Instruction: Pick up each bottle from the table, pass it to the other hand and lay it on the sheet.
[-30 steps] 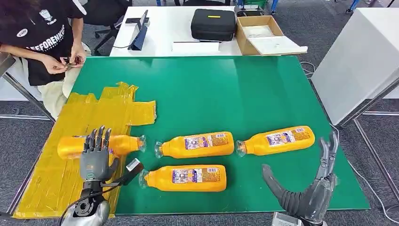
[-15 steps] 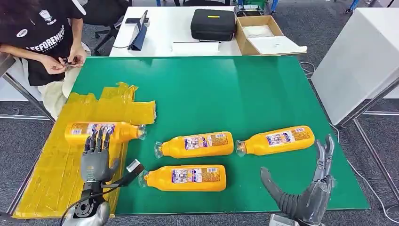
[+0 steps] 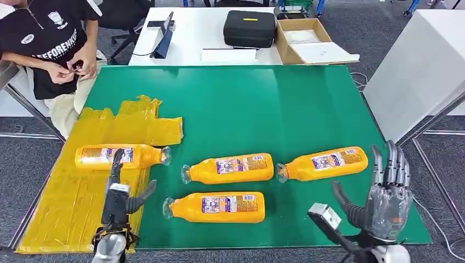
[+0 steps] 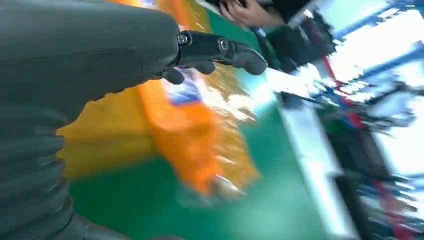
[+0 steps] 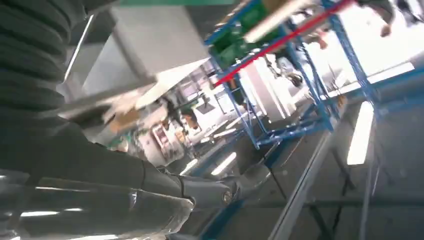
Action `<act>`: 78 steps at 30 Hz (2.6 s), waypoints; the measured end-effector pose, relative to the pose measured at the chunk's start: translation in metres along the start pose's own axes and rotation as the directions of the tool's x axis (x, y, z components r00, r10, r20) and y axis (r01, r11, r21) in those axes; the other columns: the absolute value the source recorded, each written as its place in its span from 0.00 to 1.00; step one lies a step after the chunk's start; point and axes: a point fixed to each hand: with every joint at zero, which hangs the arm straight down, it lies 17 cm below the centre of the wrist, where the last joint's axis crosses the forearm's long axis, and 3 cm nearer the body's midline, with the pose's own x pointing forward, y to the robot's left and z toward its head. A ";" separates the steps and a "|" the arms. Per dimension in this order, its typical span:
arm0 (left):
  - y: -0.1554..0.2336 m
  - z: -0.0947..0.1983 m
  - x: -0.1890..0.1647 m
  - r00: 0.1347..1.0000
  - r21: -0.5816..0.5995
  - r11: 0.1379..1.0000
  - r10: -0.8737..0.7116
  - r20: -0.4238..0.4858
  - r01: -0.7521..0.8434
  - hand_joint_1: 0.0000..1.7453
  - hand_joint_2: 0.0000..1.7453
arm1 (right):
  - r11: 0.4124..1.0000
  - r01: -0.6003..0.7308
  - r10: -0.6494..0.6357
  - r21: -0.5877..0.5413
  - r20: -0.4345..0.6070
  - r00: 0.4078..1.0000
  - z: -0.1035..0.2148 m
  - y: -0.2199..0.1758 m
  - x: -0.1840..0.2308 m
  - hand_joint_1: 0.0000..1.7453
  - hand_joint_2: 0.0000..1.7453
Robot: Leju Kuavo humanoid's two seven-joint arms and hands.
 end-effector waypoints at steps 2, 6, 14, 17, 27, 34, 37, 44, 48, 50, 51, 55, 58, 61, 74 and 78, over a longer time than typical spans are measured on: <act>-0.001 -0.003 0.017 0.998 0.004 0.998 0.056 0.041 -0.056 0.00 1.00 | 0.994 -0.074 0.074 0.082 0.007 0.997 0.003 0.013 -0.020 0.00 1.00; -0.004 -0.005 0.037 0.991 -0.002 0.996 0.094 0.099 -0.095 0.00 1.00 | 0.953 -0.211 0.203 0.216 0.059 0.977 0.009 0.037 -0.045 0.00 1.00; -0.010 -0.005 0.046 0.987 -0.018 0.994 0.105 0.120 -0.104 0.00 1.00 | 0.932 -0.268 0.255 0.244 0.083 0.963 0.006 0.042 -0.064 0.00 1.00; -0.011 -0.004 0.046 0.987 -0.021 0.994 0.106 0.122 -0.105 0.00 1.00 | 0.926 -0.273 0.260 0.260 0.085 0.962 0.007 0.045 -0.067 0.00 1.00; -0.020 -0.019 0.062 0.973 -0.052 0.988 0.154 0.172 -0.147 0.00 1.00 | 0.800 -0.298 0.255 0.521 0.154 0.955 0.012 0.107 -0.098 0.00 1.00; -0.026 -0.024 0.063 0.969 -0.061 0.984 0.175 0.174 -0.167 0.00 1.00 | 0.734 -0.275 0.227 0.621 0.156 0.961 0.006 0.144 -0.116 0.00 1.00; -0.026 -0.024 0.062 0.968 -0.058 0.983 0.182 0.173 -0.174 0.00 1.00 | 0.743 -0.280 0.223 0.608 0.170 0.960 -0.005 0.150 -0.116 0.00 1.00; -0.027 -0.022 0.056 0.970 -0.053 0.983 0.181 0.161 -0.174 0.00 1.00 | 0.758 -0.298 0.223 0.581 0.198 0.954 -0.021 0.164 -0.105 0.00 1.00; -0.027 -0.021 0.054 0.971 -0.055 0.983 0.181 0.156 -0.174 0.00 1.00 | 0.752 -0.302 0.225 0.586 0.203 0.953 -0.024 0.171 -0.105 0.00 1.00; -0.028 -0.021 0.053 0.971 -0.055 0.983 0.181 0.154 -0.175 0.00 1.00 | 0.749 -0.300 0.221 0.590 0.205 0.953 -0.025 0.175 -0.104 0.00 1.00; -0.028 -0.021 0.053 0.972 -0.056 0.983 0.181 0.152 -0.175 0.00 1.00 | 0.745 -0.299 0.218 0.596 0.206 0.954 -0.026 0.178 -0.103 0.00 1.00; -0.031 -0.020 0.050 0.972 -0.062 0.983 0.182 0.146 -0.174 0.00 1.00 | 0.726 -0.294 0.208 0.621 0.209 0.955 -0.022 0.191 -0.099 0.00 1.00; -0.031 -0.020 0.050 0.972 -0.063 0.983 0.182 0.145 -0.175 0.00 1.00 | 0.717 -0.289 0.201 0.634 0.209 0.957 -0.018 0.197 -0.096 0.00 1.00; -0.032 -0.019 0.049 0.973 -0.064 0.983 0.182 0.143 -0.174 0.00 1.00 | 0.711 -0.287 0.197 0.642 0.209 0.958 -0.016 0.201 -0.095 0.00 1.00; -0.033 -0.026 0.039 0.972 -0.055 0.979 0.201 0.121 -0.195 0.00 1.00 | 0.553 -0.199 0.189 0.809 0.110 0.976 -0.001 0.226 -0.125 0.00 1.00; -0.033 -0.031 0.033 0.973 -0.050 0.978 0.206 0.106 -0.201 0.00 1.00 | 0.506 -0.169 0.219 0.846 0.063 0.974 0.001 0.227 -0.144 0.00 1.00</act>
